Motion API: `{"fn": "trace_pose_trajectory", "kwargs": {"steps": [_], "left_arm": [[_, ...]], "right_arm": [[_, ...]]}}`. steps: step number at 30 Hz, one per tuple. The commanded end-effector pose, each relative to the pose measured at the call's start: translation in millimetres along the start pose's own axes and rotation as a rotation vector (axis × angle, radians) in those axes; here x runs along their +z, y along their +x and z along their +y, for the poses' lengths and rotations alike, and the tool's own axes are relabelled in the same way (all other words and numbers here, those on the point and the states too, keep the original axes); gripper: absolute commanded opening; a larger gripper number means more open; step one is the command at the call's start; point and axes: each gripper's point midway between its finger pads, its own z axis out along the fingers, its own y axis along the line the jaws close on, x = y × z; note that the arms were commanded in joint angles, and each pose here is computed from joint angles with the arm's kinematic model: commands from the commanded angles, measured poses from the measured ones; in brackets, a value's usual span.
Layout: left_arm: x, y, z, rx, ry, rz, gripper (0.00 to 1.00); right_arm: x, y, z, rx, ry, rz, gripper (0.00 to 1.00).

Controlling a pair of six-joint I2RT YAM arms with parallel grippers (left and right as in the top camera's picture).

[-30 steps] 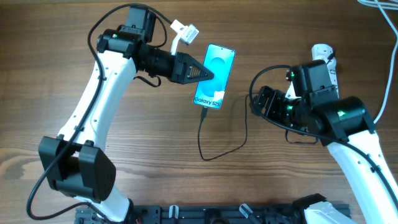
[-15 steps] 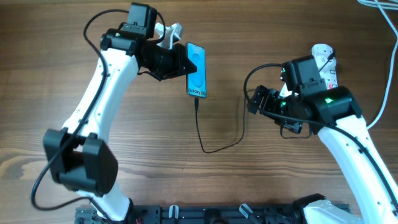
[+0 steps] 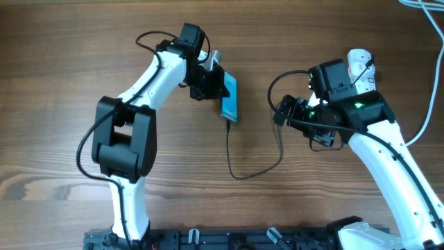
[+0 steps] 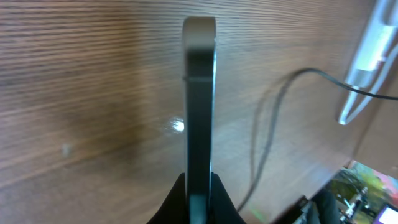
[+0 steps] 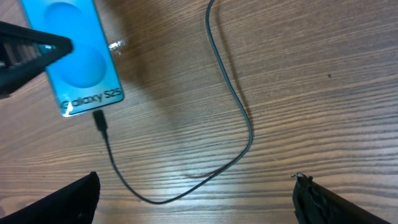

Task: Plug charger to phone and switch on socket
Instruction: 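Lower the phone with the left gripper toward the table, then move the right gripper toward the power strip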

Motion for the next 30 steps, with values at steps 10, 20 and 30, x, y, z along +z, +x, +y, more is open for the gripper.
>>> {"fn": "trace_pose_trajectory", "kwargs": {"steps": [10,20,30], "left_arm": [[20,-5,18,0.033,-0.036,0.015,0.04],[20,-9,26,0.068,-0.081,-0.005,0.14],[19,-7,31,0.059,-0.107,0.002,0.3]], "right_arm": [[3,-2,3,-0.016,-0.014,-0.001,1.0],[3,1,0,-0.013,-0.004,0.012,1.0],[3,7,-4,-0.007,0.014,0.034,1.0]]}}
